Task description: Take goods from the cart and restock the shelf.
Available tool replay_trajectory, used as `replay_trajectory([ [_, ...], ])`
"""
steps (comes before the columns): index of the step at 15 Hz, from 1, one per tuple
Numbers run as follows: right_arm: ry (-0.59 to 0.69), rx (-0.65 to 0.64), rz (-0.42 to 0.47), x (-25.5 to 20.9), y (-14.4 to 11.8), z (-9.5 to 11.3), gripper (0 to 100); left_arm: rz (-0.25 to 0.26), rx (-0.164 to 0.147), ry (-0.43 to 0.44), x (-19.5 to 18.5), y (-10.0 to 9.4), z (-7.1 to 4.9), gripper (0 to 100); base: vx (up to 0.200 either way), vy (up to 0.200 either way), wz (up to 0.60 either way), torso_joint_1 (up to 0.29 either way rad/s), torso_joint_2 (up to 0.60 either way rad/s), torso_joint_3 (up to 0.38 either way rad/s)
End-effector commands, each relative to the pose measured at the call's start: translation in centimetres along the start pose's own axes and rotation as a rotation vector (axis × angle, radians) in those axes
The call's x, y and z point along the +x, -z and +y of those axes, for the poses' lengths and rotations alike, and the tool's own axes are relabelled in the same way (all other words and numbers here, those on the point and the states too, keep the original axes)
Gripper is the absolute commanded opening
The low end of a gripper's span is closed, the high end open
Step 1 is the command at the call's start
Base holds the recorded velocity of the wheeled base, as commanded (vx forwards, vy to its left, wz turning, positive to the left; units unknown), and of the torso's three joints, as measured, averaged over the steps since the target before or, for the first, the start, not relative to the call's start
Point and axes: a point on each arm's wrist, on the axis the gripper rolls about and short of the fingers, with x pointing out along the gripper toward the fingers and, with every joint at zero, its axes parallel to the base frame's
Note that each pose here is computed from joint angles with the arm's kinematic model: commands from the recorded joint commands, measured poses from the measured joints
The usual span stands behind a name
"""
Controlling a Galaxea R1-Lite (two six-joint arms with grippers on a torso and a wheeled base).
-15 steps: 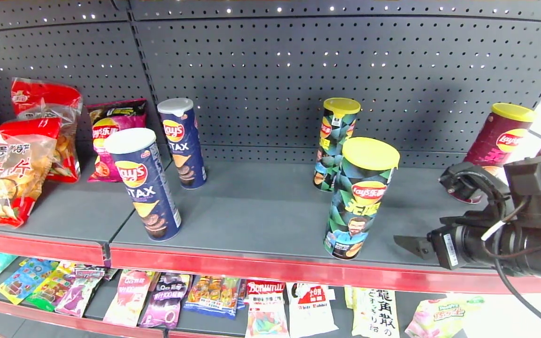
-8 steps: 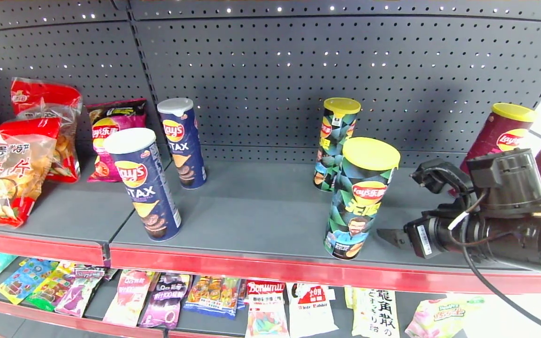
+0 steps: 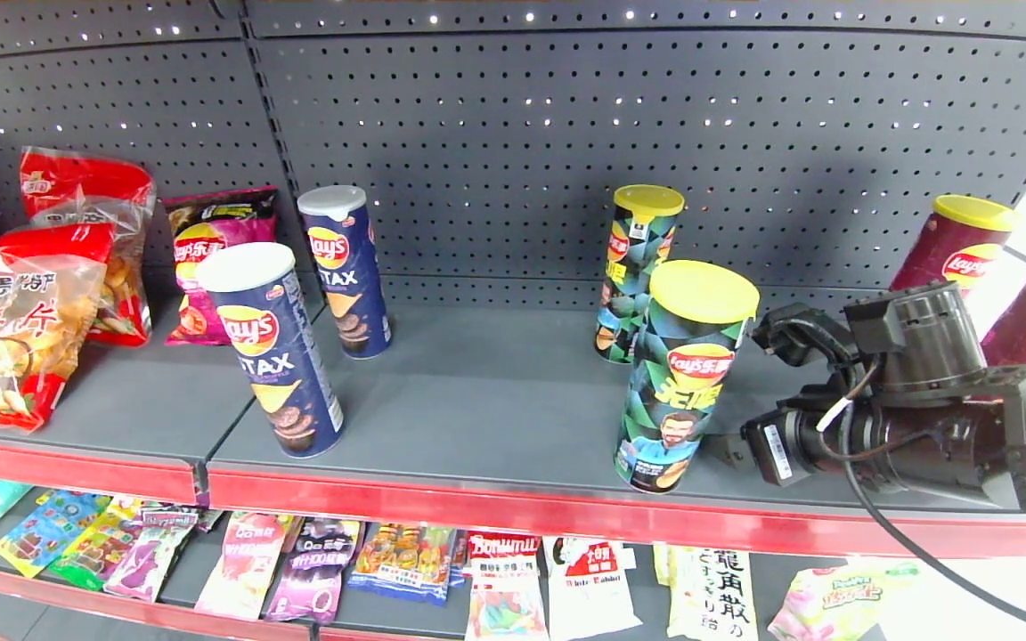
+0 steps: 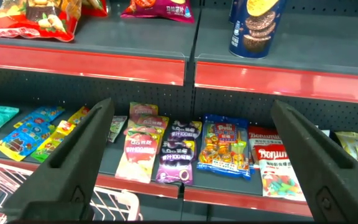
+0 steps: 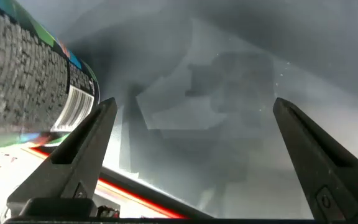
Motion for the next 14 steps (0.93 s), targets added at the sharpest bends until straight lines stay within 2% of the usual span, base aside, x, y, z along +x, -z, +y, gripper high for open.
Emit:
replay_trajectory([
  [1,-0.006,-0.005,0.0,0.2,-0.2,0.2,100,0.0,0.0,0.0,0.0,0.0,0.0,100,0.0,0.0,0.0,0.0,0.0,0.0],
  [14,-0.038,-0.033,-0.012,0.6,-0.8,1.5,100,0.0,0.0,0.0,0.0,0.0,0.0,100,0.0,0.0,0.0,0.0,0.0,0.0],
])
